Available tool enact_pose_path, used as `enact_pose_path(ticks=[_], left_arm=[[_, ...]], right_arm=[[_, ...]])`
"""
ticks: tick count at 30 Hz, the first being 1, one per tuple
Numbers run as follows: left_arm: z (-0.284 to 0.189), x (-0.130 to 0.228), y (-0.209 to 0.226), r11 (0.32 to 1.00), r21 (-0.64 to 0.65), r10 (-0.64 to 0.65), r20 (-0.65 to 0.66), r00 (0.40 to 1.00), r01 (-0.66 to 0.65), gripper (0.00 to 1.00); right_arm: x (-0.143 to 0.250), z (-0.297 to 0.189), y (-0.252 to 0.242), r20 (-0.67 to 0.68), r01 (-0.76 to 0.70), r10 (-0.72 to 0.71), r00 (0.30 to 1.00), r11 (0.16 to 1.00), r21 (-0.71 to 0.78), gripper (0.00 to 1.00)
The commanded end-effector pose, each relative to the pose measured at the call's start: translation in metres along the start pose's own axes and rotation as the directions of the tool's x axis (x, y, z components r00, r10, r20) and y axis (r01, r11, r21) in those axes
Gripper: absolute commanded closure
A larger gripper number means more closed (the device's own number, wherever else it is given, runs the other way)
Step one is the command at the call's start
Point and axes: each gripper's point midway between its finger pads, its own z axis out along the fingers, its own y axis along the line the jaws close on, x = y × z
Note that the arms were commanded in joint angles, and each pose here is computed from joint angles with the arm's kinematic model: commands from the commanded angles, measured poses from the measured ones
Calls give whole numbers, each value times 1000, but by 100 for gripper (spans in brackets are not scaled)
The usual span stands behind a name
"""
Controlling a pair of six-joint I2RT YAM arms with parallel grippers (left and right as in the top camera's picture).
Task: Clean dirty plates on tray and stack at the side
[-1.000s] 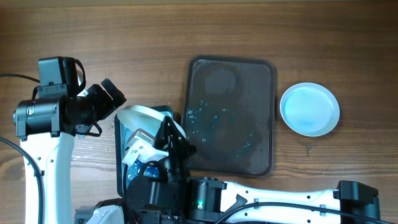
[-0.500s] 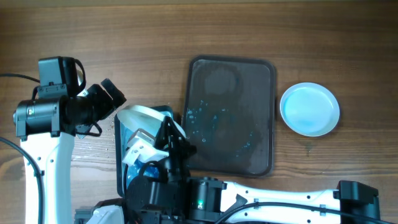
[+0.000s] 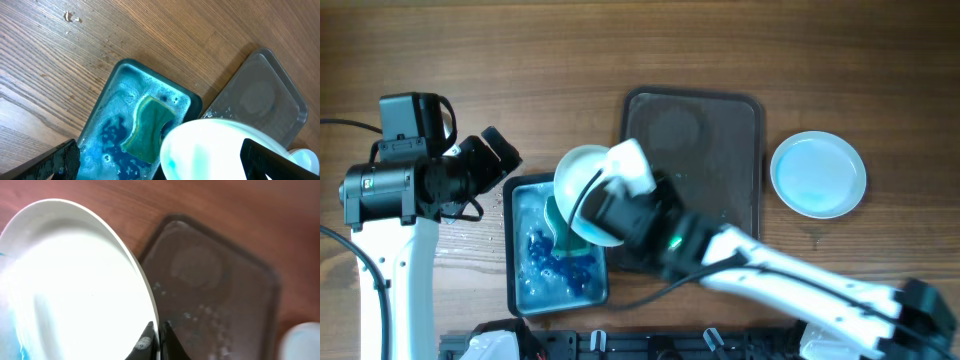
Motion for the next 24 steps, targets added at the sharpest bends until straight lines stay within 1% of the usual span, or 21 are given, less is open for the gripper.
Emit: enact_pose_path(ticks=[1, 4, 7, 9, 11, 14, 15, 18, 21, 22, 24], left_arm=[[-5, -6, 1, 1000, -6, 5, 28, 1000, -5, 0], [-5, -6, 1, 1000, -6, 5, 28, 1000, -5, 0], [-5, -6, 1, 1000, -6, 5, 27, 1000, -5, 0], [-5, -6, 1, 1000, -6, 5, 27, 1000, -5, 0], [-5, -6, 1, 1000, -6, 5, 28, 1000, -5, 0], [-5, -6, 1, 1000, -6, 5, 27, 1000, -5, 0], [-5, -6, 1, 1000, -6, 5, 28, 1000, -5, 0], [-5, -6, 1, 1000, -6, 5, 28, 1000, -5, 0], [-5, -6, 1, 1000, -6, 5, 27, 1000, -5, 0], [-5, -6, 1, 1000, -6, 5, 28, 1000, -5, 0], [-5, -6, 1, 1000, -6, 5, 28, 1000, -5, 0]], right_arm=[[-26, -46, 1, -15, -154, 157, 988, 938, -311, 96], [-33, -60, -6, 23, -143, 159, 987, 934, -327, 96], [-25, -64, 2, 18, -109, 121, 992, 940, -322, 96], [-19, -64, 6, 32, -54, 65, 997, 959, -278, 96], [-13, -66, 12, 76, 48, -34, 997, 980, -192, 96], [-9, -76, 22, 150, 176, -165, 975, 982, -63, 96], [-9, -83, 28, 196, 240, -240, 951, 970, 27, 96], [-9, -91, 43, 254, 348, -387, 886, 919, 186, 96], [-5, -84, 65, 236, 493, -566, 790, 815, 305, 96], [-3, -80, 69, 221, 526, -609, 762, 780, 339, 96], [-2, -75, 74, 199, 548, -654, 730, 734, 400, 96]])
